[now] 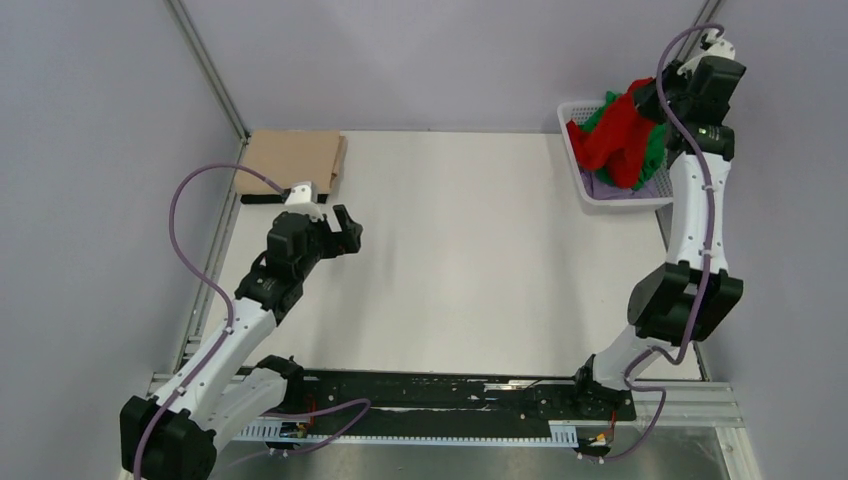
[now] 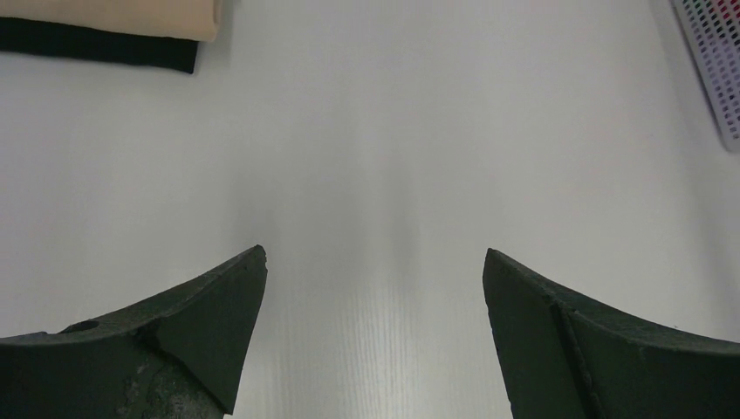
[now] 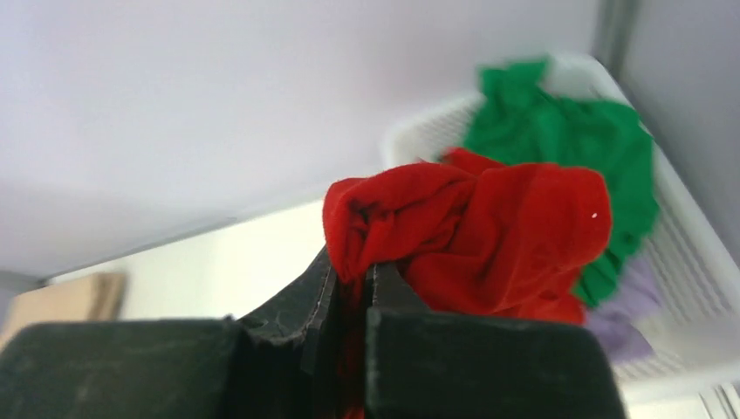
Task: Fold and stack the t-shirts
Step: Grab crumpled tshirt from bin with the right arm, then move the tshirt to the center of the board
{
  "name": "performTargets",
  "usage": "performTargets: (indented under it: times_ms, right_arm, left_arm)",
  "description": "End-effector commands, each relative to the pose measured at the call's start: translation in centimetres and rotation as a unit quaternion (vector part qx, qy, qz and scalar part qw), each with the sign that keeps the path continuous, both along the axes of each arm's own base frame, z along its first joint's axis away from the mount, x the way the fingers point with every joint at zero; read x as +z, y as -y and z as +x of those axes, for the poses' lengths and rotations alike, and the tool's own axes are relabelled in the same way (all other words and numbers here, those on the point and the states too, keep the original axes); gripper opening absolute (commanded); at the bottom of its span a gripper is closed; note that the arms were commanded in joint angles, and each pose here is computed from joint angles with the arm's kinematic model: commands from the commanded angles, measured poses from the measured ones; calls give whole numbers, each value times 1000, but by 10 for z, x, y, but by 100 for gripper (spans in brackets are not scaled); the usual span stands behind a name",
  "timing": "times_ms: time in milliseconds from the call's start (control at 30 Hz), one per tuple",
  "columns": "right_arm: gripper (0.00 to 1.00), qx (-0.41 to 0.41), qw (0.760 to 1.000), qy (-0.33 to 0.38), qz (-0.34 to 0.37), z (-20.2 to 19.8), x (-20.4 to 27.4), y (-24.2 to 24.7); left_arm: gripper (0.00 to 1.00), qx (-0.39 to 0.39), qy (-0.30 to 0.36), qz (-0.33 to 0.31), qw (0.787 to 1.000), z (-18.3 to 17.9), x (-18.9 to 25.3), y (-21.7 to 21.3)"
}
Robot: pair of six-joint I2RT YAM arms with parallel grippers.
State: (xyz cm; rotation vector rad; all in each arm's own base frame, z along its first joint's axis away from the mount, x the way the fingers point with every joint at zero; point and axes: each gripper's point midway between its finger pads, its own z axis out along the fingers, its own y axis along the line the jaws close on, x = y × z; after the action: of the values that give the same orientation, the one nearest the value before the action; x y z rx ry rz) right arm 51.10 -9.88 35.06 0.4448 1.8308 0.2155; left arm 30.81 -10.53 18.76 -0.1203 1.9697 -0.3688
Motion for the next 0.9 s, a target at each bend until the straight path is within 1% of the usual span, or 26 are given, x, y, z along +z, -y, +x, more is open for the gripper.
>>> performTargets:
  times_ms: [0, 100, 200, 333, 500, 567, 633, 667, 700, 767, 867]
  right_arm:
    - [0, 157, 976, 150, 22, -43, 125, -82]
    - [0, 266, 949, 159, 56, -73, 143, -137]
    - [0, 360, 916, 165, 63, -102, 153, -193]
    - [0, 453, 872, 179, 52, -136, 162, -275]
    - [0, 555, 807, 195, 48, -177, 172, -361]
    - [0, 568, 798, 197, 43, -182, 169, -380]
    - [0, 570, 799, 186, 46, -182, 159, -390]
    - [0, 562, 807, 172, 53, -178, 151, -391]
    - [0, 546, 821, 154, 65, -173, 139, -390]
    - [0, 491, 859, 115, 86, -163, 112, -378]
    - [0, 377, 920, 49, 98, -148, 43, -348]
  left_arm:
    - [100, -2, 53, -17, 998, 1, 32, 0]
    - [100, -1, 57, -21, 998, -1, 34, -1]
    - [100, 4, 59, -24, 998, -4, 36, -3]
    - [100, 21, 53, -25, 998, -8, 36, -9]
    - [100, 66, 47, -22, 996, -13, 40, -25]
    - [100, 90, 43, -22, 995, -16, 41, -34]
    - [100, 116, 36, -24, 992, -20, 42, -43]
    - [100, 125, 26, -19, 992, -23, 38, -46]
    - [100, 138, 28, -21, 990, -24, 42, -51]
    - [100, 153, 22, -18, 988, -27, 42, -57]
    - [100, 160, 15, -17, 987, -28, 39, -58]
